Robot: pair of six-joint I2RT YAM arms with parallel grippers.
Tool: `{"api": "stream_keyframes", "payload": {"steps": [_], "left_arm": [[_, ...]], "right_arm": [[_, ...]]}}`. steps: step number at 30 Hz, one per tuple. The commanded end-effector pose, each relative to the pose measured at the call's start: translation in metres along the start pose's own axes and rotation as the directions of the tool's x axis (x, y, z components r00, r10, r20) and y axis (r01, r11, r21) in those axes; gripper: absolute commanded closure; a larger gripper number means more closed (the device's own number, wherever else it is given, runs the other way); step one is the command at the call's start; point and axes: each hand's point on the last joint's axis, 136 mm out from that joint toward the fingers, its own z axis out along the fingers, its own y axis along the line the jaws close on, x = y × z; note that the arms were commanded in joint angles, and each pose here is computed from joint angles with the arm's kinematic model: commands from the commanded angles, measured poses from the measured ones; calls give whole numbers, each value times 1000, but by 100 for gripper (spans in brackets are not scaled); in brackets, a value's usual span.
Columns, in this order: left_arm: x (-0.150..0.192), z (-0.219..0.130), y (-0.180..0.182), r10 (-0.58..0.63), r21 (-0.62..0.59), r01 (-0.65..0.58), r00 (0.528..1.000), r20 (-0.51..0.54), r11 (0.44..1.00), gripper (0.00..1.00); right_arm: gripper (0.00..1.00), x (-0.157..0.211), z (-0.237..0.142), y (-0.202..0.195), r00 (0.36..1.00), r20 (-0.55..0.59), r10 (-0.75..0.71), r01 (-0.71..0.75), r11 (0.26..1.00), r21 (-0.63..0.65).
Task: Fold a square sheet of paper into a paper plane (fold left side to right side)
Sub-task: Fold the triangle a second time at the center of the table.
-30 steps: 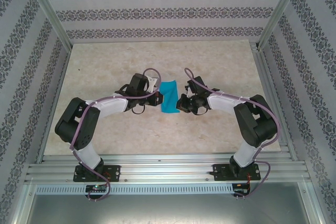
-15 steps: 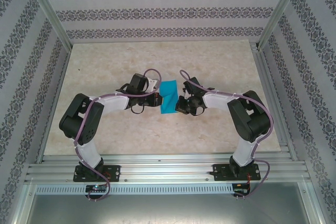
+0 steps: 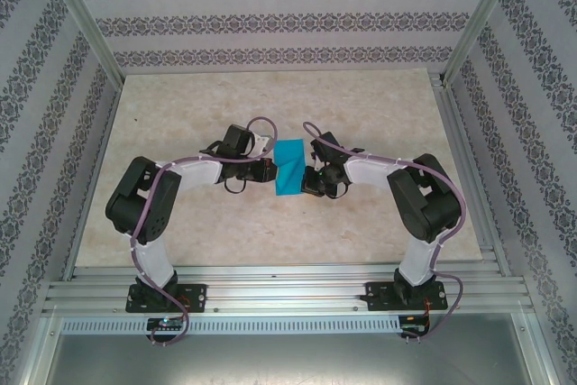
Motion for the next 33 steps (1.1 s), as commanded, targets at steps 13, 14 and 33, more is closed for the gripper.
{"api": "stream_keyframes", "payload": {"steps": [13, 14, 33], "left_arm": [[-10, 11, 9, 33, 4, -33, 999, -41, 999, 97], [-11, 12, 10, 34, 2, -34, 998, -43, 999, 97], [-10, 21, 20, 29, -2, -30, 997, -69, 1000, 95]], "right_arm": [[94, 12, 9, -9, 999, -42, -34, 36, 997, 65], [94, 12, 8, -8, 999, -41, -34, 37, 997, 65], [94, 15, 11, -9, 998, -57, -41, 45, 996, 73]]}}
